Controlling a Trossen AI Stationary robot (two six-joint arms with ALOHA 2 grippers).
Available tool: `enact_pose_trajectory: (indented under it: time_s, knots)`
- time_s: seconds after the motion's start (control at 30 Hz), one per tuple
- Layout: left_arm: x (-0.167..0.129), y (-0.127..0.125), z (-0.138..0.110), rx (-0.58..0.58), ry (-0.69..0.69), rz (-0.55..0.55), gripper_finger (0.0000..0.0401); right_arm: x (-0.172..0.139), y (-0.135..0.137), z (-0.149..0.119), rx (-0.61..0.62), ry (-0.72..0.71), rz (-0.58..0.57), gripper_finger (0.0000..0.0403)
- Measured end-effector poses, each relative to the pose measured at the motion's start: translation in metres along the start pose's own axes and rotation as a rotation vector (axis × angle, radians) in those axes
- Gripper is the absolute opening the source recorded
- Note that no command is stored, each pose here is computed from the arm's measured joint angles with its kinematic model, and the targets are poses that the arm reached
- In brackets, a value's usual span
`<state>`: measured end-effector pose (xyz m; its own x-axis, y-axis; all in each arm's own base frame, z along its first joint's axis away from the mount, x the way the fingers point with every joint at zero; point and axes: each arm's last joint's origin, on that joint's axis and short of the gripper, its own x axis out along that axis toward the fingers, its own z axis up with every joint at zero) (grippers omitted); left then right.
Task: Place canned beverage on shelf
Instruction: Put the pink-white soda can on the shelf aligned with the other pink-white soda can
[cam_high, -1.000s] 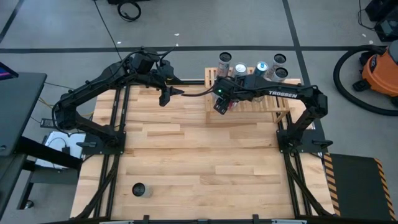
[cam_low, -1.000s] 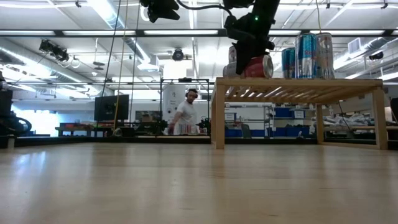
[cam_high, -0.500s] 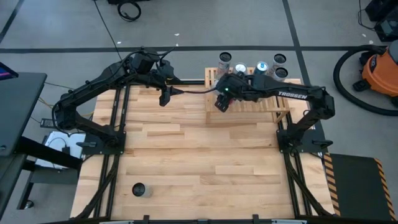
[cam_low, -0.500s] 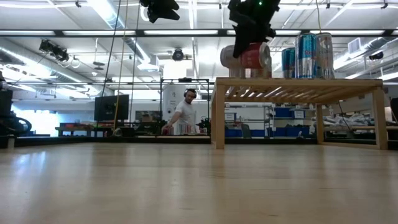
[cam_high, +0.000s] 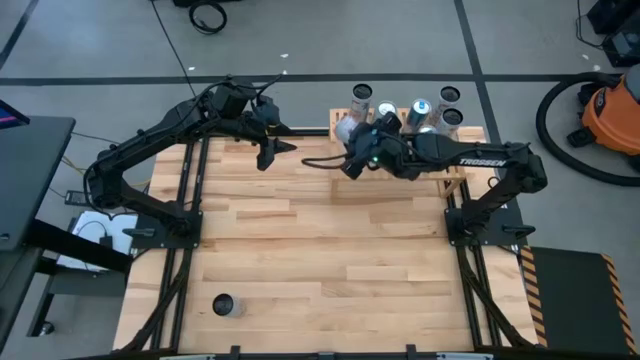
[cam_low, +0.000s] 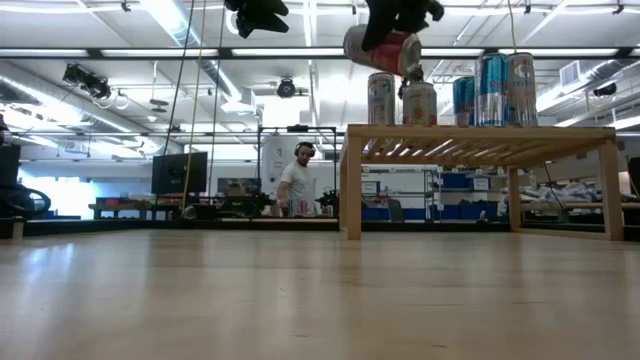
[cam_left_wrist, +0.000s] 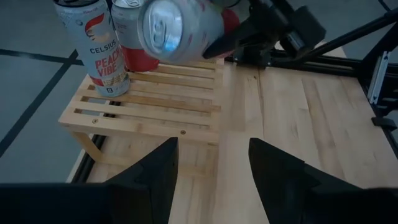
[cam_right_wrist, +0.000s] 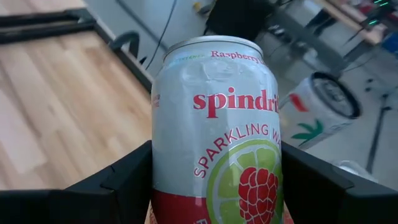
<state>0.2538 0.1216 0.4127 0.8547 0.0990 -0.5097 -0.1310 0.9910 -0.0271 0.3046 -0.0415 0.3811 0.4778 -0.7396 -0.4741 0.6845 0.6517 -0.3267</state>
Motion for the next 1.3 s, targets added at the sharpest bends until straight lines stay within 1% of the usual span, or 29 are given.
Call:
enact_pose_trajectory:
  time_s: [0.13,0.27,0.4,0.5,0.67,0.83,1.1,1.3]
  knots:
    - [0.0,0.0,0.0,-0.02,0.0,0.001,0.0197,-0.005,0.006,-0.001,0.046,-0.042,-0.063,0.0293]
    - [0.0,0.0,0.0,-0.021,-0.001,0.001,0.0197,-0.009,0.017,-0.01,0.086,-0.067,-0.133,0.0293]
    - [0.0,0.001,0.0,-0.049,-0.003,0.004,0.0197,-0.012,0.033,-0.023,0.138,-0.091,-0.13,0.0293]
    - [0.0,0.001,0.003,-0.033,-0.035,0.01,0.0197,-0.015,0.042,-0.03,0.152,-0.129,-0.152,0.0293]
    - [0.0,0.0,0.003,-0.035,-0.031,0.006,0.0197,-0.014,0.047,-0.04,0.191,-0.143,-0.19,0.0293]
    - [0.0,-0.003,0.004,-0.033,-0.034,-0.004,0.0197,-0.008,0.054,-0.06,0.208,-0.158,-0.256,0.0293]
    - [0.0,-0.002,0.005,-0.024,-0.046,-0.002,0.0197,-0.001,0.065,-0.09,0.217,-0.249,-0.393,0.0293]
    - [0.0,-0.002,0.007,-0.019,-0.061,0.0,0.0197,0.005,0.068,-0.108,0.241,-0.291,-0.454,0.0293]
